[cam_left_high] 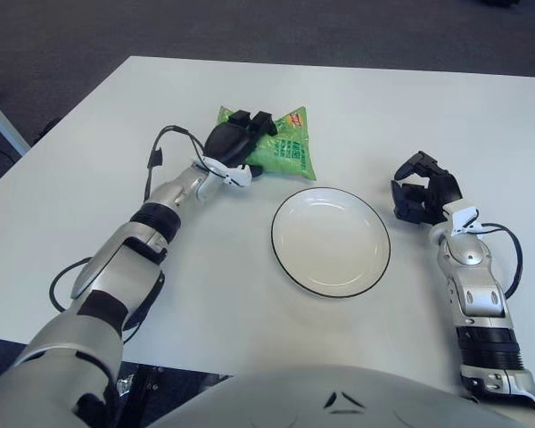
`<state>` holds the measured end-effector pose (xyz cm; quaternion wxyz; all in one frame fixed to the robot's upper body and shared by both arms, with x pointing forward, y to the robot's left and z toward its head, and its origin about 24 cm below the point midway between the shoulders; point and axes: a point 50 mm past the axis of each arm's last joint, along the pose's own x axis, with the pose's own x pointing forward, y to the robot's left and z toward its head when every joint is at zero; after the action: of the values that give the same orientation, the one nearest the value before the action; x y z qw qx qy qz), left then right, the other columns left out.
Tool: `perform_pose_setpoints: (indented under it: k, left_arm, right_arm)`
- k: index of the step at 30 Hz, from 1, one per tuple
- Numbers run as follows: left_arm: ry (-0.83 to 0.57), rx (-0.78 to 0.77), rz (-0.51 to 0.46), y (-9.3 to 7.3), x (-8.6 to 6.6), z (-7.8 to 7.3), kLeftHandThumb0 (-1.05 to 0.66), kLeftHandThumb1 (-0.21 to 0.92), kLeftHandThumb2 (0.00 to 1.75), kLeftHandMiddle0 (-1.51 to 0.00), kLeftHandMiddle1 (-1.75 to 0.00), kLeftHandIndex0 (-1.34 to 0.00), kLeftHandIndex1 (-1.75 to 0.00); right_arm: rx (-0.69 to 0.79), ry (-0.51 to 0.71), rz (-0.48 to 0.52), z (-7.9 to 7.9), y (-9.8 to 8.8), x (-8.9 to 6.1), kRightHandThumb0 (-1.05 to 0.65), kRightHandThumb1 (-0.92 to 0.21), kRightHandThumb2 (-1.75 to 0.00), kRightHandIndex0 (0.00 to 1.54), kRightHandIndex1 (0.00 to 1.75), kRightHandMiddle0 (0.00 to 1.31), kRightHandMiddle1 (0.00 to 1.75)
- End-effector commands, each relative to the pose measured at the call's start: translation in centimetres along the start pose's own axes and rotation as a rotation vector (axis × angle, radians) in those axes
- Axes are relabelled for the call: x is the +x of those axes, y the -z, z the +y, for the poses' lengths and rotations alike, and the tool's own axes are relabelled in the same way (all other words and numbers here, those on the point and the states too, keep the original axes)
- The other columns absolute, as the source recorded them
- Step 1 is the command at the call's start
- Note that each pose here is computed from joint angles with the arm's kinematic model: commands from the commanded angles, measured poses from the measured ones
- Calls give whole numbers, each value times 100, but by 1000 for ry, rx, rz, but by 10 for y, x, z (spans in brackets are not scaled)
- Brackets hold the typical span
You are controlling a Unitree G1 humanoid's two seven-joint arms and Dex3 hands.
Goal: Put the snack into the plate.
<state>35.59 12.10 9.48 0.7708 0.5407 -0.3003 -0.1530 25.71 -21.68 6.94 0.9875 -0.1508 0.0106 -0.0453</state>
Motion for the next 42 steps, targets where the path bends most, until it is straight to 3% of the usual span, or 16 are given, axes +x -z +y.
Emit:
perform_pose_setpoints:
  k: [1, 22, 29, 33, 42]
  left_arm:
    - [53, 10, 43, 12, -9, -1, 0, 7, 156, -83, -162, -58, -175]
    - [-386, -134, -165, -16, 17, 76, 0, 6, 162, -80, -174, -58, -175]
    - [-444, -167, -204, -28, 14, 84, 0, 5, 163, -81, -174, -59, -175]
    - [-493, -208, -291, -51, 6, 92, 0, 4, 163, -81, -174, -59, -175]
    - [-482, -238, -385, -73, 3, 91, 0, 2, 165, -83, -173, -61, -175]
  right_arm:
    - [16, -30, 203, 7, 40, -15, -43, -49, -110, 119, 175, 48, 175]
    - [23, -28, 206, 7, 41, -14, -42, -50, -108, 120, 175, 47, 175]
    - [10, -22, 202, 7, 40, -13, -43, -49, -110, 122, 175, 48, 175]
    - [-10, -29, 194, 7, 39, -12, -43, -48, -111, 123, 175, 49, 175]
    - [-20, -31, 189, 6, 41, -12, -44, -46, -113, 122, 175, 50, 175]
